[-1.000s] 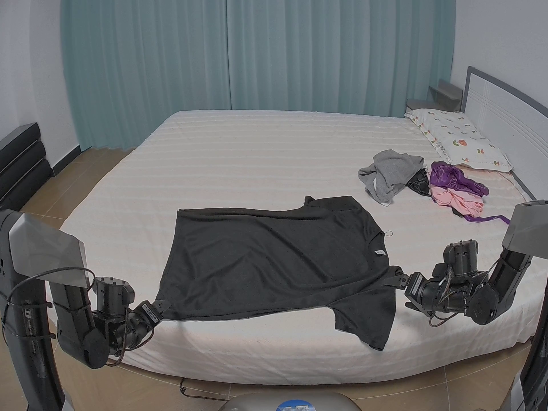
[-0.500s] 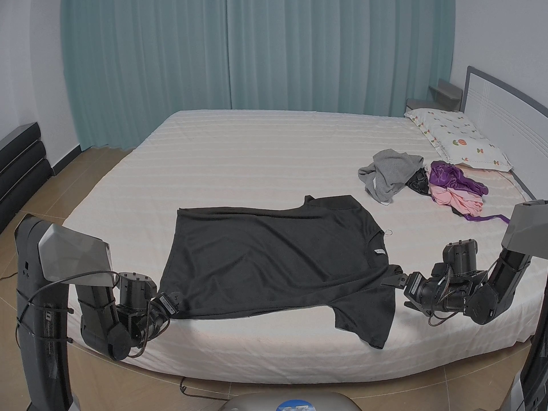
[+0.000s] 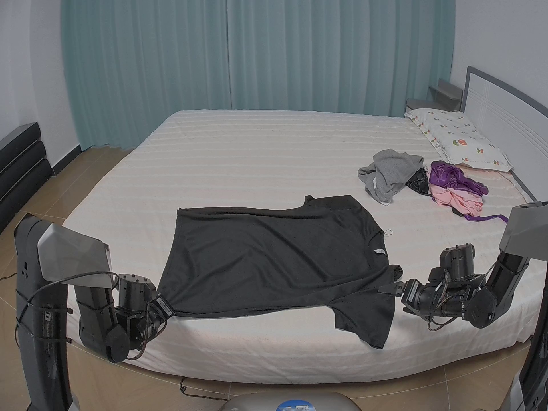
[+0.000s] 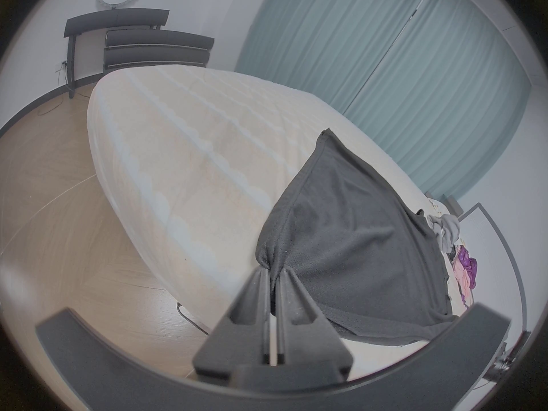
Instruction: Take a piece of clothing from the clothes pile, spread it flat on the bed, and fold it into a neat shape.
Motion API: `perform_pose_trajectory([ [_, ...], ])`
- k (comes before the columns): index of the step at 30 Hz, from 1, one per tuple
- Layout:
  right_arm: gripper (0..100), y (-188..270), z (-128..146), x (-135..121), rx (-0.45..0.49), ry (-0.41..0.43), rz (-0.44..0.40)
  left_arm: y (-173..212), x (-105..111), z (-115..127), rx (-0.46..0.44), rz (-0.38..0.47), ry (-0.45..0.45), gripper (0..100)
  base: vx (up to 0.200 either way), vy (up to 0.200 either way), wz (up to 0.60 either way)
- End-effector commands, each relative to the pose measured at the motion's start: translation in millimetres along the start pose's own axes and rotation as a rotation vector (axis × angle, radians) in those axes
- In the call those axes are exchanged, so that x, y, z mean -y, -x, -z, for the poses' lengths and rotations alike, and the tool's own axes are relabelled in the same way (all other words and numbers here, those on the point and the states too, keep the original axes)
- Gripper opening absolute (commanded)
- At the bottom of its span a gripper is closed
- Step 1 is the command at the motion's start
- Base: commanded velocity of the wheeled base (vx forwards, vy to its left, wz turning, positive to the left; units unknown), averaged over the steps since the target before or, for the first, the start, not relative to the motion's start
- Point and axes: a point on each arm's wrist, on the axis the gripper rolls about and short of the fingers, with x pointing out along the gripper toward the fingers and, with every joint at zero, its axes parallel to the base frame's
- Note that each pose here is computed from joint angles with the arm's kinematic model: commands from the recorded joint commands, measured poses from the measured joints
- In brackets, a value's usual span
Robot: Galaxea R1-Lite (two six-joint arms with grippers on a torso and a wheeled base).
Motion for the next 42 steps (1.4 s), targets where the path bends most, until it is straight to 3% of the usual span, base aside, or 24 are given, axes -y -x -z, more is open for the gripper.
perform_pose_trajectory([
  [1, 100, -5.2, 8.3, 4.8, -0.031, 0.027, 0.021, 15.4, 5.2, -14.0, 0.047, 0.023, 0.022, 0, 0.0, 0.0, 0.0],
  [7, 100, -21.5, -1.1, 8.0, 0.04, 0.033, 0.084, 28.7, 12.0, -27.5, 0.09, 0.061, 0.041, 0, 0.0, 0.0, 0.0],
  [15, 100, -47.7, -14.6, 7.2, 0.087, 0.037, 0.086, 41.8, 13.0, -48.1, 0.154, 0.083, 0.073, 0, 0.0, 0.0, 0.0],
  [20, 100, -52.1, -8.5, 8.8, 0.057, 0.043, 0.085, 44.0, 11.1, -57.8, 0.181, 0.086, 0.09, 0, 0.0, 0.0, 0.0],
  [32, 100, -66.6, 6.9, 0.6, 0.0, 0.168, 0.052, 43.0, 10.0, -53.4, 0.161, 0.084, 0.086, 0, 0.0, 0.0, 0.0],
  [33, 0, -68.9, 9.8, 0.9, -0.012, 0.191, 0.05, 43.1, 10.2, -53.0, 0.159, 0.084, 0.085, 0, 0.0, 0.0, 0.0],
  [37, 0, -67.7, 13.6, 2.9, -0.031, 0.241, 0.062, 43.1, 9.6, -53.0, 0.157, 0.083, 0.085, 0, 0.0, 0.0, 0.0],
  [42, 0, -53.4, 15.8, 3.8, -0.042, 0.246, 0.068, 45.2, 10.0, -53.3, 0.16, 0.085, 0.085, 0, 0.0, 0.0, 0.0],
])
